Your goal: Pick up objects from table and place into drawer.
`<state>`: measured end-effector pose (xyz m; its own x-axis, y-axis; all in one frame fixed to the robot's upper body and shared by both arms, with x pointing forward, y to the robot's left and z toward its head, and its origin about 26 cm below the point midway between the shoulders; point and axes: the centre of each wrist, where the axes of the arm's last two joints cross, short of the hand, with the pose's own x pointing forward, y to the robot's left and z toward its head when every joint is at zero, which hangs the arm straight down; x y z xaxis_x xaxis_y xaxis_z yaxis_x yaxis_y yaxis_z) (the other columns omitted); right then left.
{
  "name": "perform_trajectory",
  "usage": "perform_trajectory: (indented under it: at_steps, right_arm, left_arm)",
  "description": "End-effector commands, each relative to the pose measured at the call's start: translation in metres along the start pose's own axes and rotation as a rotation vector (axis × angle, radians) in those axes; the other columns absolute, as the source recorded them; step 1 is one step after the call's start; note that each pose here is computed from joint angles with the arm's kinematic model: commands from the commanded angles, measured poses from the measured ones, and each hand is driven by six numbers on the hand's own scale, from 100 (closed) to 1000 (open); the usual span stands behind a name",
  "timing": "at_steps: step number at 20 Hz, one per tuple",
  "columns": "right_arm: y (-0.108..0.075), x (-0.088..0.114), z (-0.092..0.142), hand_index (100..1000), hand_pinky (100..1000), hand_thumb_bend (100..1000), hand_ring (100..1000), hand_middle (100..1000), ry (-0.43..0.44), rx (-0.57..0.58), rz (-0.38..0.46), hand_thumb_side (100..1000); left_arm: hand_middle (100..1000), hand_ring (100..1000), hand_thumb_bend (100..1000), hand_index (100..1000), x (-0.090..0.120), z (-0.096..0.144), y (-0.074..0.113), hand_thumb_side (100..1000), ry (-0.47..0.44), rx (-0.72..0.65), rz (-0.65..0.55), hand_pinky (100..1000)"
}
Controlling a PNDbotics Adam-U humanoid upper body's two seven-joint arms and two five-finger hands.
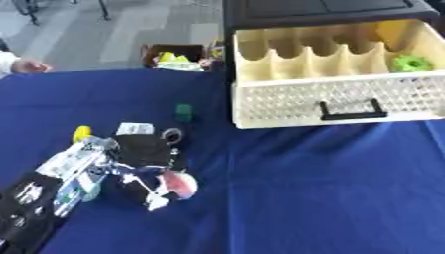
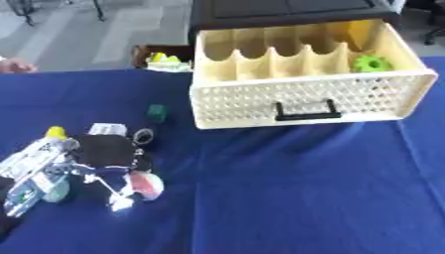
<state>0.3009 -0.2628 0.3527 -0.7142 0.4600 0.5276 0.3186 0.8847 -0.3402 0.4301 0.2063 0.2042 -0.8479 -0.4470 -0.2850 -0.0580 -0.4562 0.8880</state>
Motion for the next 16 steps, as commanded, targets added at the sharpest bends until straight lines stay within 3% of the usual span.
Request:
perform_trajectory:
  at_steps: [1, 6, 9, 16]
  right_arm:
    - [-0.0055, 0.0062, -0.0027, 724, 665, 100, 456, 390, -0.023, -0.017, 0.005, 1000]
    - [-0.0054, 0.0062, -0.0027, 722, 665, 100, 455, 389, -0.024, -0.020, 0.002, 1000]
    - [-0.0051, 0.0060, -0.0025, 722, 666, 100, 454, 388, -0.023, -0.020, -0.002, 1000]
    - [-0.0050, 0.0051, -0.0018, 720, 665, 100, 454, 388, -0.016, -0.017, -0.001, 1000]
  left_arm:
    - [536, 427, 119, 714, -0.0053, 0.0101, 0.0029, 372, 0.022, -0.012, -0.012, 100]
    - [511, 430, 162, 674, -0.0049, 0.0090, 0.0006, 325, 0.024, -0.016, -0.006, 100]
    - [488, 419, 140, 615, -0.0056, 0.0091, -0.0009, 282, 0.030, -0.009, -0.004, 100]
    - [463, 397, 100, 586, -0.0080, 0.0157, 0.0023, 246, 0.042, 0.047, 0.013, 100]
